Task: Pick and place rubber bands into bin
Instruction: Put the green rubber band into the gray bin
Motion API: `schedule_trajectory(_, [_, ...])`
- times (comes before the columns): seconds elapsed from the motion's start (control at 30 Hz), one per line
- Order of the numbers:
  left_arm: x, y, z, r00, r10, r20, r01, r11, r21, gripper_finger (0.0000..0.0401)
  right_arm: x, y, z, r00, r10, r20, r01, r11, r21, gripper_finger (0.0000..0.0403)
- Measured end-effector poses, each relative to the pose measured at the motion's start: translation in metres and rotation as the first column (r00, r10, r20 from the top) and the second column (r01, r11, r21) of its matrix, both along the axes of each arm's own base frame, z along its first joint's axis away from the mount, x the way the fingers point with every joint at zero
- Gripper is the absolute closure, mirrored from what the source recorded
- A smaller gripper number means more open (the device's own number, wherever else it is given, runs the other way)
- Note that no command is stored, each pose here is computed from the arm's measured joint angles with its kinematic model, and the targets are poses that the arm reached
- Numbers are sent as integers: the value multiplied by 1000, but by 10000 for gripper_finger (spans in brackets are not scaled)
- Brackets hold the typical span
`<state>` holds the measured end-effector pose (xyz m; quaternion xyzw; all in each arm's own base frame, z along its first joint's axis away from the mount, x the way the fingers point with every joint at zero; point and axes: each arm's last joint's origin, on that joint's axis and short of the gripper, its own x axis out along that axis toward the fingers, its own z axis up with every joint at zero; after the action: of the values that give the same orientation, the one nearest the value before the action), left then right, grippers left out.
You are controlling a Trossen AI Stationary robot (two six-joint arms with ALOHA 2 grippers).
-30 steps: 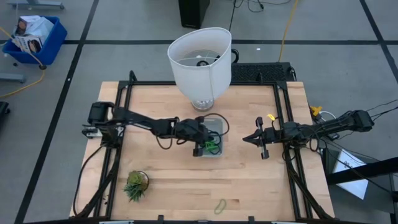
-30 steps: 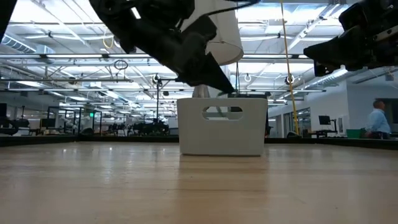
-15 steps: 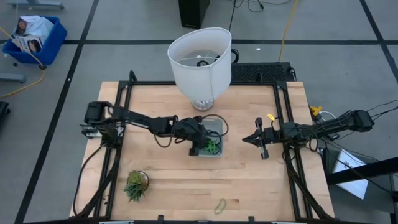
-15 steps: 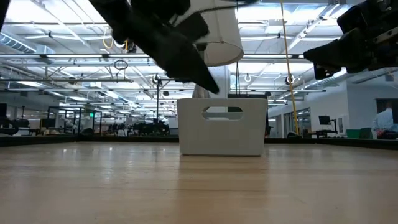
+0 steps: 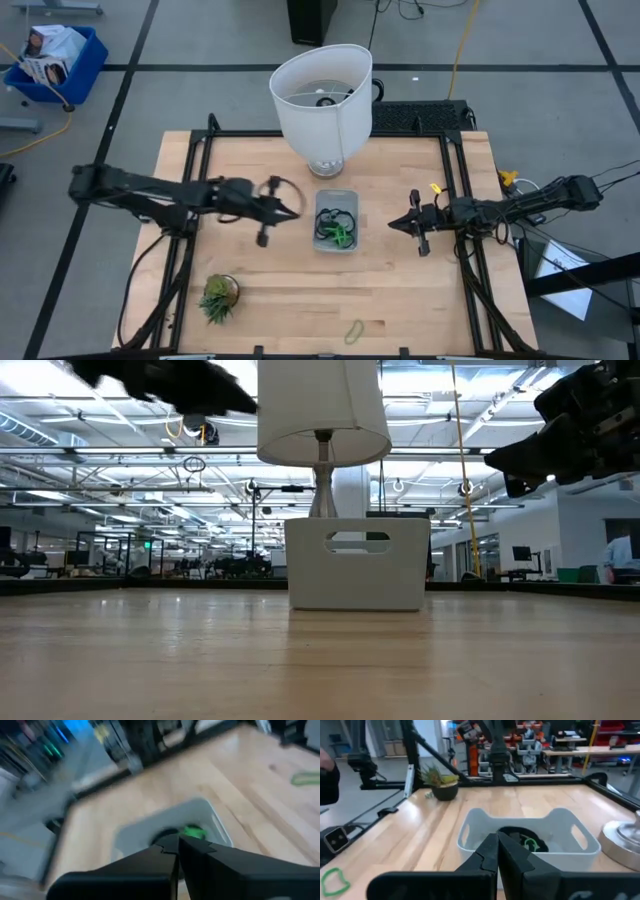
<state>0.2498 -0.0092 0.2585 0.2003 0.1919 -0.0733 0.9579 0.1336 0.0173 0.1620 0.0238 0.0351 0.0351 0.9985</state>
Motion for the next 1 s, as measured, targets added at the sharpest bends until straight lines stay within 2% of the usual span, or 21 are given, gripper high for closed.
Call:
schedule_trajectory(0.17, [-56,-1,6,980,-29,195,25,999,24,396,1,0,0,1000,-7,0,7,1000,3,403])
schedule_trajectory(0.3, [-91,3,-8,947,-17,322,13,1000,12,398,2,0,1,1000,-4,19,5,999,-32,403])
schedule_trajectory(0.4, [-107,6,-25,938,20,347,-12,1000,-26,399,2,0,3,999,-2,37,4,998,-58,403])
schedule_trajectory(0.73, [-127,5,-75,893,9,450,14,999,-49,400,3,2,4,998,33,50,-28,995,-94,403])
schedule_trajectory(0.83, [-127,5,-79,889,11,458,16,998,-56,399,5,6,-1,997,64,-52,-69,992,-103,403])
schedule_trajectory(1.0, [-127,7,-74,874,70,481,-40,996,-74,384,24,26,24,989,74,-126,-89,990,-111,403])
